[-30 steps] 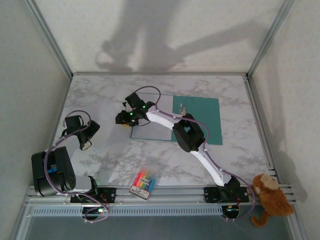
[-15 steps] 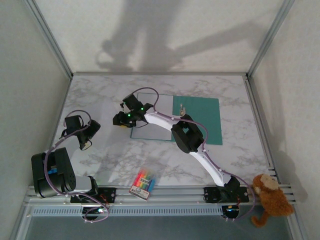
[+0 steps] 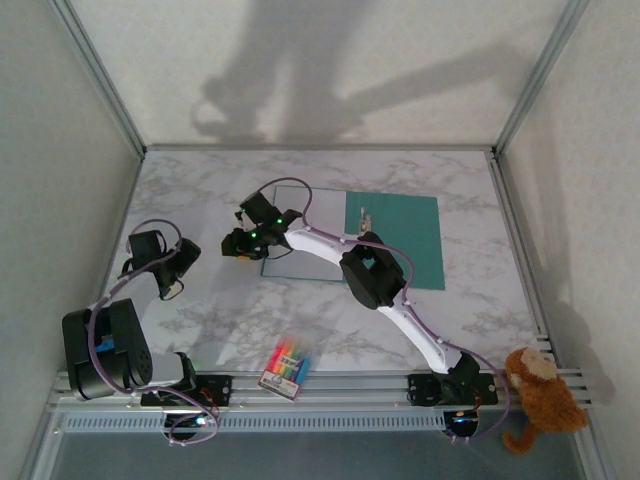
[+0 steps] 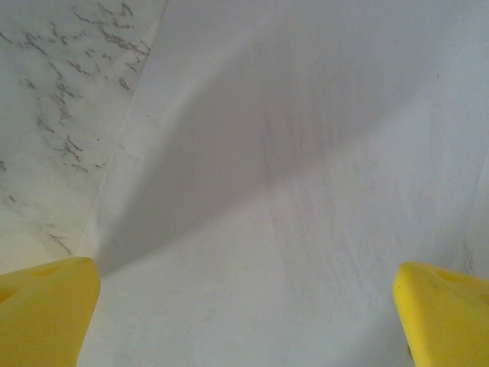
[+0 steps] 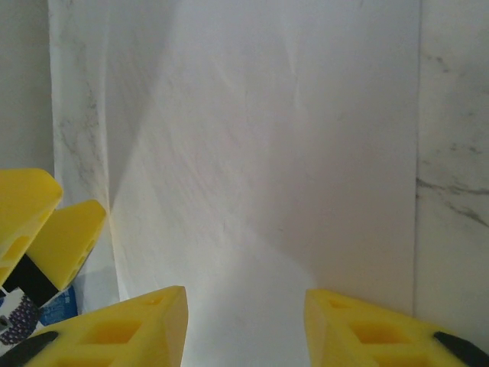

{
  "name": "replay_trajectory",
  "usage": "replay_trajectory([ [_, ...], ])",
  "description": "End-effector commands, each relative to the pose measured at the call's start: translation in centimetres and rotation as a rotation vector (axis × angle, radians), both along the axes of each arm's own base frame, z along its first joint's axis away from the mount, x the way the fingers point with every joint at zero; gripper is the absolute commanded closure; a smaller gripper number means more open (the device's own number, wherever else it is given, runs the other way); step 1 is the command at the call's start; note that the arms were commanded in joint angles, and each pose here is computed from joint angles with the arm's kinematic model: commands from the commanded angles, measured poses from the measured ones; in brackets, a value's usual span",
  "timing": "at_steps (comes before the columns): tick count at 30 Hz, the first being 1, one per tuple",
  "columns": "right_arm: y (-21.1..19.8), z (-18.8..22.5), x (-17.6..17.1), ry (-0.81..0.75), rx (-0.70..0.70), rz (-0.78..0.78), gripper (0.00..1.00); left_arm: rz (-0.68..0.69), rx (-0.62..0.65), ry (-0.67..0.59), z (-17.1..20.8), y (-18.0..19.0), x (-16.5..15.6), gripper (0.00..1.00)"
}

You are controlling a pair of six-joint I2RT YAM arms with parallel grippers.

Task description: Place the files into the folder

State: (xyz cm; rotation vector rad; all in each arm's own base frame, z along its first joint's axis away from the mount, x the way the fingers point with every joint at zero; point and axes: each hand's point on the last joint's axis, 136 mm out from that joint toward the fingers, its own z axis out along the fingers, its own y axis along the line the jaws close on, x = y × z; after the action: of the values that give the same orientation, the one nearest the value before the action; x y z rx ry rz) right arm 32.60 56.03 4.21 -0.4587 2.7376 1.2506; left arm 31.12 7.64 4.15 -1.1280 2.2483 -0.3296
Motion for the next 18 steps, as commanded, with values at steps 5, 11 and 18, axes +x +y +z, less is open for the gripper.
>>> replay_trajectory([
  [5,-0.6,3.3,0.3,-0.119,-0.063,0.018,0.55,0.008,0.052,-0.009,1.1,0.6,-0.5,0.01],
  [11,-1.0,4.0,0.5,-0.145,-0.076,0.015,0.55,0.036,0.11,0.002,1.3,1.5,-0.9,0.01],
  [18,-0.7,3.0,0.1,-0.111,-0.076,0.011,0.55,0.038,0.103,0.06,-0.3,1.7,-1.2,0.01],
])
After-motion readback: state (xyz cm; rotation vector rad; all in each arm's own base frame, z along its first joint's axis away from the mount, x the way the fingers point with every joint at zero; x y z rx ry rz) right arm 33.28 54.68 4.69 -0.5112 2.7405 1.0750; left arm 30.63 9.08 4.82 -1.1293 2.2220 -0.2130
